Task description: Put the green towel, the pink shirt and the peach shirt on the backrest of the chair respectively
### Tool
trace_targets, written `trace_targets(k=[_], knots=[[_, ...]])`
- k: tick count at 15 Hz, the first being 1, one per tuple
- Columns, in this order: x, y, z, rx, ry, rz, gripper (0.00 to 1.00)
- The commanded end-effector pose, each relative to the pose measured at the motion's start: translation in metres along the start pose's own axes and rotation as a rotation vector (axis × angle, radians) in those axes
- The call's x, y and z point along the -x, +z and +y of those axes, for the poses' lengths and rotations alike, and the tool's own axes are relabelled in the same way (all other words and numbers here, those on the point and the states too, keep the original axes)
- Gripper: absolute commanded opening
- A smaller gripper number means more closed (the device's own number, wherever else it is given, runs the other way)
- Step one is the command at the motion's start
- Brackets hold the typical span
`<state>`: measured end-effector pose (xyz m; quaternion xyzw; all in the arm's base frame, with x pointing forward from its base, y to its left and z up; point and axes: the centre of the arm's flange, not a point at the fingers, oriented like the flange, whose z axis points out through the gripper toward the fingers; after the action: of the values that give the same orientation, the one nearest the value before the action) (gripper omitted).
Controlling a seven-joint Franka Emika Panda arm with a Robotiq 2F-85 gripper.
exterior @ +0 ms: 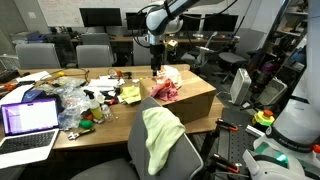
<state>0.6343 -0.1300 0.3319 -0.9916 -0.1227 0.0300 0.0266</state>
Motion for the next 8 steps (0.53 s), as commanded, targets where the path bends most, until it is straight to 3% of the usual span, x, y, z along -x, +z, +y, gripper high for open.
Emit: trace_targets(k=[1,8], knots=[[-0.005,0.007,0.009,-0.016,0.015,-0.044,1.0],[0.001,0.019,0.004,0.106,0.043,-0.154,1.0]])
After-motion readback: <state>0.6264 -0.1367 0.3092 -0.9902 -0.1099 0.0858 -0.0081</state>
